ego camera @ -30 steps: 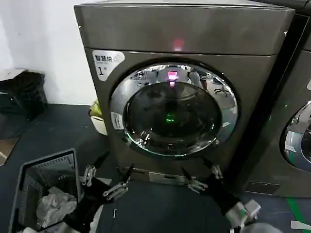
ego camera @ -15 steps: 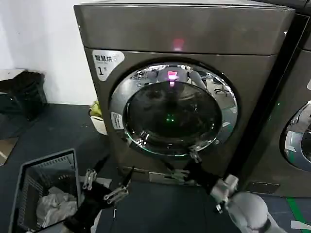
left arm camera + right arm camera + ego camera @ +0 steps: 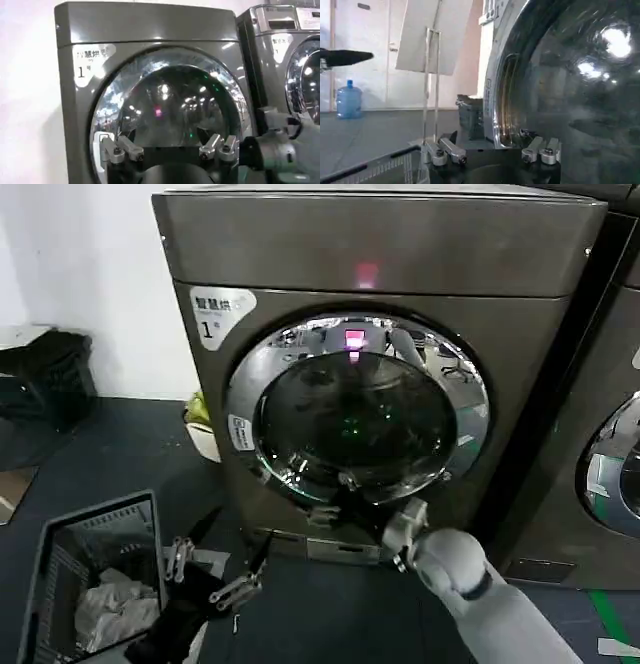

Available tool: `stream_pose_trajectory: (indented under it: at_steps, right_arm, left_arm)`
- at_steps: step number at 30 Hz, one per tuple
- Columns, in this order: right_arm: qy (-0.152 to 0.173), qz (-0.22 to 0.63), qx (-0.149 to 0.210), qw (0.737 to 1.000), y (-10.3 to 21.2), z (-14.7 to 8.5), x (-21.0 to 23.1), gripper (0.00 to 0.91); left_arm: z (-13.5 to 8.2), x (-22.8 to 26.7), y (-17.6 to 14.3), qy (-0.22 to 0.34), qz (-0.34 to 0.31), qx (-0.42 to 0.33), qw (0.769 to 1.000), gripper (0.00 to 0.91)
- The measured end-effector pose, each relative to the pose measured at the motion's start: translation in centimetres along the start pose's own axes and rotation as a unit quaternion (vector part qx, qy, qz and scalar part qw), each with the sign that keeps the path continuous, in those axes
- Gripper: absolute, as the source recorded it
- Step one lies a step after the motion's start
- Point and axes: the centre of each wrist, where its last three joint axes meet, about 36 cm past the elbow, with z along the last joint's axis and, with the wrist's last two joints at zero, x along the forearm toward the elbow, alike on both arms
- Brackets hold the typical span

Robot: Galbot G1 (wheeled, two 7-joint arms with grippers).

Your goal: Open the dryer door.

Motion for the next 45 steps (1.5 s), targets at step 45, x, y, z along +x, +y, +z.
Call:
stream_pose_trajectory:
  at_steps: [45]
  right_arm:
    - [-0.017,-0.097,0.02,0.995,-2.5,-0.8,-11.0,0.907]
  left_arm:
    - [-0.9,0.1,2.6,0.029,-0.029,-0.014,0.999,0.907]
